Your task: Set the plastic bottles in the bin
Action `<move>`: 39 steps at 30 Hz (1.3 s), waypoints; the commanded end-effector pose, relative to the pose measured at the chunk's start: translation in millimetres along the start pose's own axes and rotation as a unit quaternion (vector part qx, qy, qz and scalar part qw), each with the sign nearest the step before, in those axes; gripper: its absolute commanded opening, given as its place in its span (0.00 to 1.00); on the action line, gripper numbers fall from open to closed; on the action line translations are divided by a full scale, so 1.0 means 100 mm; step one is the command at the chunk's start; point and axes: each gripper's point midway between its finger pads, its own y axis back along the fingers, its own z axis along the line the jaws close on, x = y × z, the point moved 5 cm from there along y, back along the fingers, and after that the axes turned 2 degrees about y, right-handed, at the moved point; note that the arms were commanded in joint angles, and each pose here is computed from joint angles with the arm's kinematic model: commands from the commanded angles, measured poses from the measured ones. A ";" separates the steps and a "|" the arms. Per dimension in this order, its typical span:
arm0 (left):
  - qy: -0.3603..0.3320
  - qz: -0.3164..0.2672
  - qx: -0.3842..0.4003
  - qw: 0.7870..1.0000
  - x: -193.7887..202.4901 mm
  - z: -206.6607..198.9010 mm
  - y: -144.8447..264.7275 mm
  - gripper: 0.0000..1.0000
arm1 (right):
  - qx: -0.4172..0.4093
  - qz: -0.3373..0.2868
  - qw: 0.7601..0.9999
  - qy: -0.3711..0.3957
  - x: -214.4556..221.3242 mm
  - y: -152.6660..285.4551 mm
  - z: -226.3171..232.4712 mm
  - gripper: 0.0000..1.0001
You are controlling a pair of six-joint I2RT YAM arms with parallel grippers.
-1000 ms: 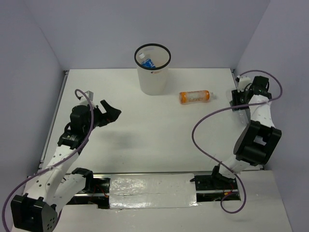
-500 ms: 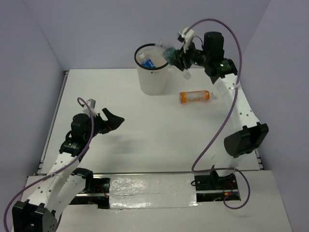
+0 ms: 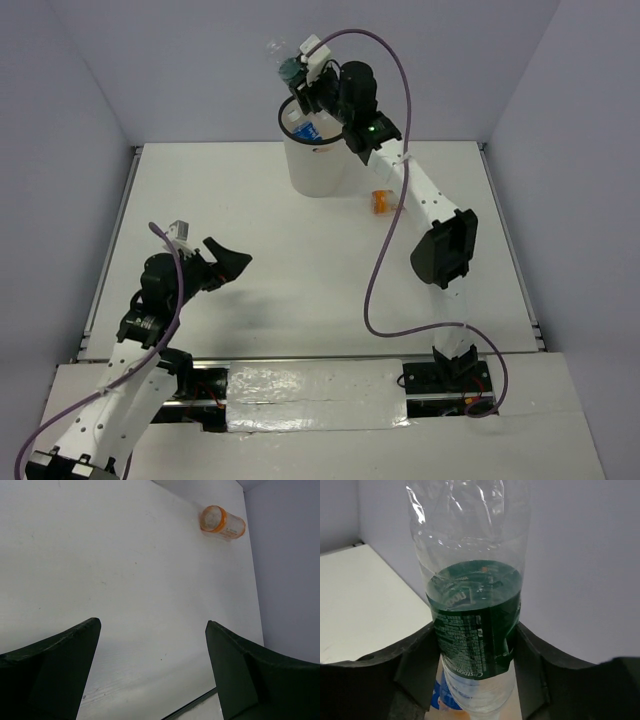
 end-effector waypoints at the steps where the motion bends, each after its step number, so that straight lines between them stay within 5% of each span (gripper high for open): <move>1: -0.008 -0.011 -0.001 1.000 -0.06 -0.04 0.03 1.00 | 0.111 -0.046 0.993 -0.003 -0.25 0.02 -0.40 0.62; 5: -0.004 -0.009 0.006 1.000 -0.05 -0.04 -0.01 0.99 | 0.111 -0.021 0.993 -0.020 -0.07 0.09 -0.51 1.00; 11: -0.008 -0.002 0.014 1.000 -0.10 -0.08 -0.12 0.99 | 0.081 0.008 0.994 -0.068 -0.10 0.43 -0.70 1.00; 17: -0.013 -0.003 0.021 1.000 -0.15 -0.11 -0.20 0.99 | -0.110 0.076 0.988 -0.079 0.17 1.27 -0.63 1.00; 21: -0.008 0.007 0.029 1.000 -0.09 -0.08 -0.25 0.99 | -0.276 0.157 0.947 -0.051 0.81 1.89 -0.26 0.99; 22: -0.007 0.008 0.030 0.999 -0.08 -0.07 -0.26 0.99 | -0.303 0.163 0.939 0.024 0.94 1.97 -0.27 0.99; 24: -0.005 0.013 0.030 0.999 -0.07 -0.06 -0.29 0.99 | -0.359 0.226 0.904 0.047 1.30 2.23 -0.11 0.99; 31: -0.007 0.022 0.030 0.999 -0.08 -0.07 -0.35 0.99 | -0.317 0.346 0.862 0.193 2.29 2.32 -0.37 1.00; 39: -0.001 0.021 0.017 1.000 -0.05 -0.03 -0.29 0.99 | -0.299 0.411 0.838 0.199 2.83 2.01 -0.59 1.00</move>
